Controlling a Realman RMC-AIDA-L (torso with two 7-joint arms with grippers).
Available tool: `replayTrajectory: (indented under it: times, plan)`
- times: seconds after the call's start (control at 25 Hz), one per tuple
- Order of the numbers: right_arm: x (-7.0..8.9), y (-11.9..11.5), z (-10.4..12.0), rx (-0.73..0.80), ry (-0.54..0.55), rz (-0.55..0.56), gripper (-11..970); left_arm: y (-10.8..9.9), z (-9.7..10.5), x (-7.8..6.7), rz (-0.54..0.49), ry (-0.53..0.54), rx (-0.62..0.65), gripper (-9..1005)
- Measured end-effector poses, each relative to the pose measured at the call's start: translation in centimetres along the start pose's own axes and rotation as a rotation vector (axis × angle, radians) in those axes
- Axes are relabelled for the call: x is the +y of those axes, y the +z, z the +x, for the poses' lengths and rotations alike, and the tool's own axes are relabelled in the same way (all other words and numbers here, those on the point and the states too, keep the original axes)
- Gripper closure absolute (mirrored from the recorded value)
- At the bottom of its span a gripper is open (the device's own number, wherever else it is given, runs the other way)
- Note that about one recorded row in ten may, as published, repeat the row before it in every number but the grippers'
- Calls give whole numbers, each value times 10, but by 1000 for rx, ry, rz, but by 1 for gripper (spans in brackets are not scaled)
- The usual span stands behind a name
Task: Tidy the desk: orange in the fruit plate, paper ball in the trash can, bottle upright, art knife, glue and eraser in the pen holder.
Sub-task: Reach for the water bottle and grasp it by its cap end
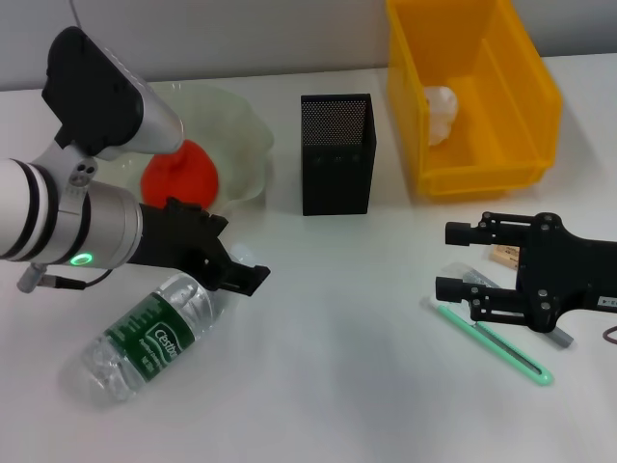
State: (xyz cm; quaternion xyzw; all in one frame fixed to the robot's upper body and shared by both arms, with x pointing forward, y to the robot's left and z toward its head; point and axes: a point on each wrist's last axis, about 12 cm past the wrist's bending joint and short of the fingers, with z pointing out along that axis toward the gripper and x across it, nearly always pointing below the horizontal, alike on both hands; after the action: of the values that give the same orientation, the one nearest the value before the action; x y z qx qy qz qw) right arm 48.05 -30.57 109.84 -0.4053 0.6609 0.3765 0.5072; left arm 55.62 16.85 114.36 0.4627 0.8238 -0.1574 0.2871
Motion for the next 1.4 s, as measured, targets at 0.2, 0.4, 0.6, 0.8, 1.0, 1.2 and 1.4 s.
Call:
replayTrajectory:
  times: [0.2, 0.4, 0.6, 0.8, 1.0, 1.2, 1.4]
  plan:
    - [0, 0, 0, -1, 3, 1, 306, 5, 3, 0, 2, -5, 9, 241]
    - [1, 0, 1, -2, 6, 1, 307, 8, 4, 0, -1, -10, 11, 242]
    - [2, -1, 1, -4, 10, -1, 307, 15, 6, 1, 0, -25, 29, 244]
    - [3, -2, 2, -4, 14, -2, 306, 27, 8, 2, -18, -21, 65, 245]
    - [3, -2, 2, -5, 16, -1, 307, 29, 8, 2, -34, -14, 58, 247]
    - [3, -2, 2, -6, 18, -2, 307, 30, 9, 4, -43, -20, 54, 248]
    - [3, -2, 2, -6, 19, -2, 306, 31, 10, 4, -44, -21, 56, 250]
